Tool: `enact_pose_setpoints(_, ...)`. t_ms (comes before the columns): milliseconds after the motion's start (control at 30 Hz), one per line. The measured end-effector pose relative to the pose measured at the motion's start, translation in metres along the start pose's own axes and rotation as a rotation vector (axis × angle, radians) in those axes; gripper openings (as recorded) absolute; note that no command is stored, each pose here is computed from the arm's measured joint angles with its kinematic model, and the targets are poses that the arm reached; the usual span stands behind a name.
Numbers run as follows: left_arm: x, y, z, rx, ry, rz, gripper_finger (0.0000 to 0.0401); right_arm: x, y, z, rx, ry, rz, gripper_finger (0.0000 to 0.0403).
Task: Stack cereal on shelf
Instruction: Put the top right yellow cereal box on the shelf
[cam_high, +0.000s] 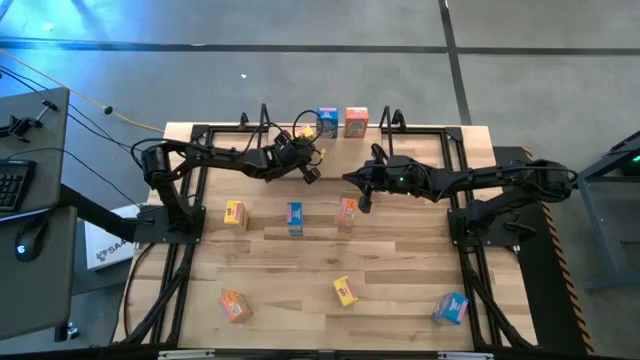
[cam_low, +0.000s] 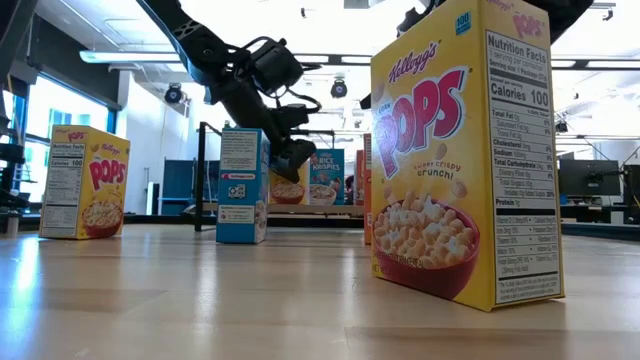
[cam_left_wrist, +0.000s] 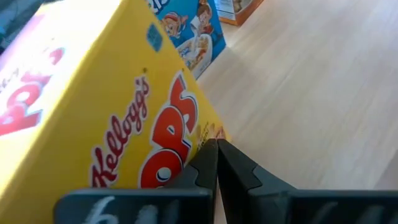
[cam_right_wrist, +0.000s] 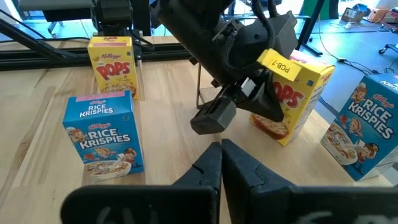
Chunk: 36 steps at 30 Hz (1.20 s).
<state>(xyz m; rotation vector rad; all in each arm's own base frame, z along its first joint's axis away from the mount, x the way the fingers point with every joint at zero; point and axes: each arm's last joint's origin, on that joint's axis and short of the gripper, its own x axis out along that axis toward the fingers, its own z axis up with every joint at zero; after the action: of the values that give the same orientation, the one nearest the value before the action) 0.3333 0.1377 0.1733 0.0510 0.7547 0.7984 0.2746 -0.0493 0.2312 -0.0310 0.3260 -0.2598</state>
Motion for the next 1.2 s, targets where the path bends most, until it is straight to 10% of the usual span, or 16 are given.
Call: enact_pose_setpoints(1200, -0.004, 0.021, 0.01, 0.194, 0.21, 0.093, 0.0, 0.0, 0.001, -0.002, 0.0, 0.016, 0.017, 0.0)
